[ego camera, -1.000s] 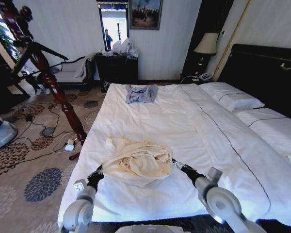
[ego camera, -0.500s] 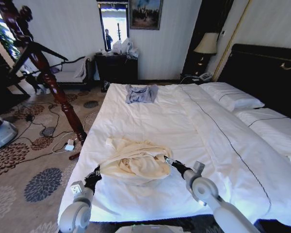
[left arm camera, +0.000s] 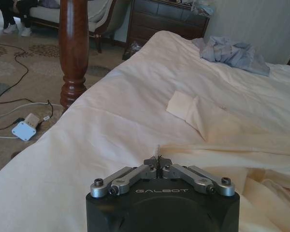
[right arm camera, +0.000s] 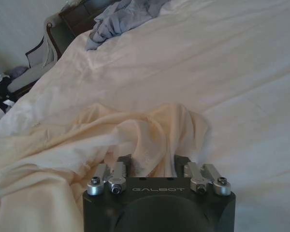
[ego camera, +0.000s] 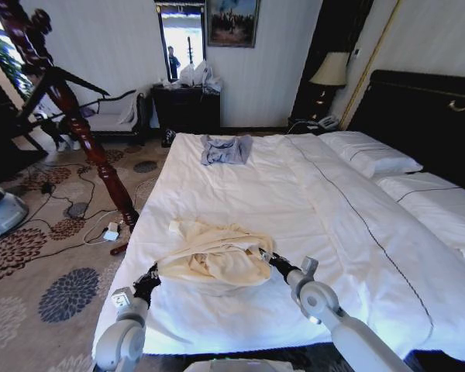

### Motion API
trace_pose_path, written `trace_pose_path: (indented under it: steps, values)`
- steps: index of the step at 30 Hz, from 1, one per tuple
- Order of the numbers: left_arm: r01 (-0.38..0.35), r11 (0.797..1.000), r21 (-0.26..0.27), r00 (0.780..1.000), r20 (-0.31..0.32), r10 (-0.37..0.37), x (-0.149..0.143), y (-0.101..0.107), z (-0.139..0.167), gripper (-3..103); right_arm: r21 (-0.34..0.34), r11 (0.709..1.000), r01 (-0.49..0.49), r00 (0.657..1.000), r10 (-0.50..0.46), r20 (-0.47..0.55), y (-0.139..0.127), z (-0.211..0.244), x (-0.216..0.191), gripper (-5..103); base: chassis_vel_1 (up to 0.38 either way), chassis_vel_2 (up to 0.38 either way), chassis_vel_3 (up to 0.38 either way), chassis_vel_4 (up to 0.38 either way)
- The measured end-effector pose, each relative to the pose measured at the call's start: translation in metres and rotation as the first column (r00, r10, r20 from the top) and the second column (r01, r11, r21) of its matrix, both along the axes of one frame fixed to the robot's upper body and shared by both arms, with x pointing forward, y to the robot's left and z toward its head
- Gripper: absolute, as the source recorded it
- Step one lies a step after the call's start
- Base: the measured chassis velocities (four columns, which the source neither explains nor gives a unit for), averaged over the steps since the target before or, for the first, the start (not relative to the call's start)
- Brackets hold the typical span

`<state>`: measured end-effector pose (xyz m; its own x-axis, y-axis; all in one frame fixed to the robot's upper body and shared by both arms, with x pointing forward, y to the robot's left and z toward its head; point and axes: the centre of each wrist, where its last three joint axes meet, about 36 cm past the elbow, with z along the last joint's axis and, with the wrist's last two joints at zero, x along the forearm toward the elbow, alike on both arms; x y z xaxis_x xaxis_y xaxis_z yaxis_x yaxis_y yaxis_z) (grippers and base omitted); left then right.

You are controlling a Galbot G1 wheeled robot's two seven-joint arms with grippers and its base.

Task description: Pick up the clothes from the bed and hang them on the clothes hanger.

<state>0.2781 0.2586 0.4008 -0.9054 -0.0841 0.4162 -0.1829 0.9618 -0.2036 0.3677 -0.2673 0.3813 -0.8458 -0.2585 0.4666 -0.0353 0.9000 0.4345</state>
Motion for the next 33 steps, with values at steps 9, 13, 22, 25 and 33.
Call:
trace_pose_path:
  steps: [9, 13, 22, 25, 33]
  values:
    - [-0.005, 1.000, -0.001, 1.000, 0.020, 0.005, 0.005, 0.004, 0.003, 0, -0.014, 0.994, -0.106, 0.983, 0.107, 0.148, -0.016, -0.011, 0.002, 20, 0.000, 0.000, 0.000, 0.000]
    - [-0.001, 1.000, -0.017, 0.999, 0.038, 0.002, 0.009, 0.007, 0.007, 0, -0.054, 0.981, -0.184, 0.942, 0.192, 0.274, -0.029, -0.017, 0.006, 4, 0.000, 0.000, 0.000, 0.000]
    - [0.036, 0.988, -0.150, 0.980, 0.198, -0.006, 0.036, 0.018, 0.040, 0, -0.161, 0.970, -0.184, 0.794, 0.243, 0.556, -0.054, 0.019, 0.039, 2, 0.000, 0.000, 0.000, 0.000]
    - [0.069, 0.983, -0.171, 0.963, 0.268, -0.021, 0.047, 0.026, 0.065, 0, -0.149, 0.974, -0.173, 0.748, 0.228, 0.623, -0.056, 0.040, 0.049, 2, 0.000, 0.000, 0.000, 0.000]
    - [0.157, 0.983, -0.096, 0.876, 0.473, -0.094, 0.084, 0.064, 0.158, 0, -0.100, 0.977, -0.186, 0.577, 0.191, 0.794, -0.059, 0.123, 0.083, 2, 0.000, 0.000, 0.000, 0.000]
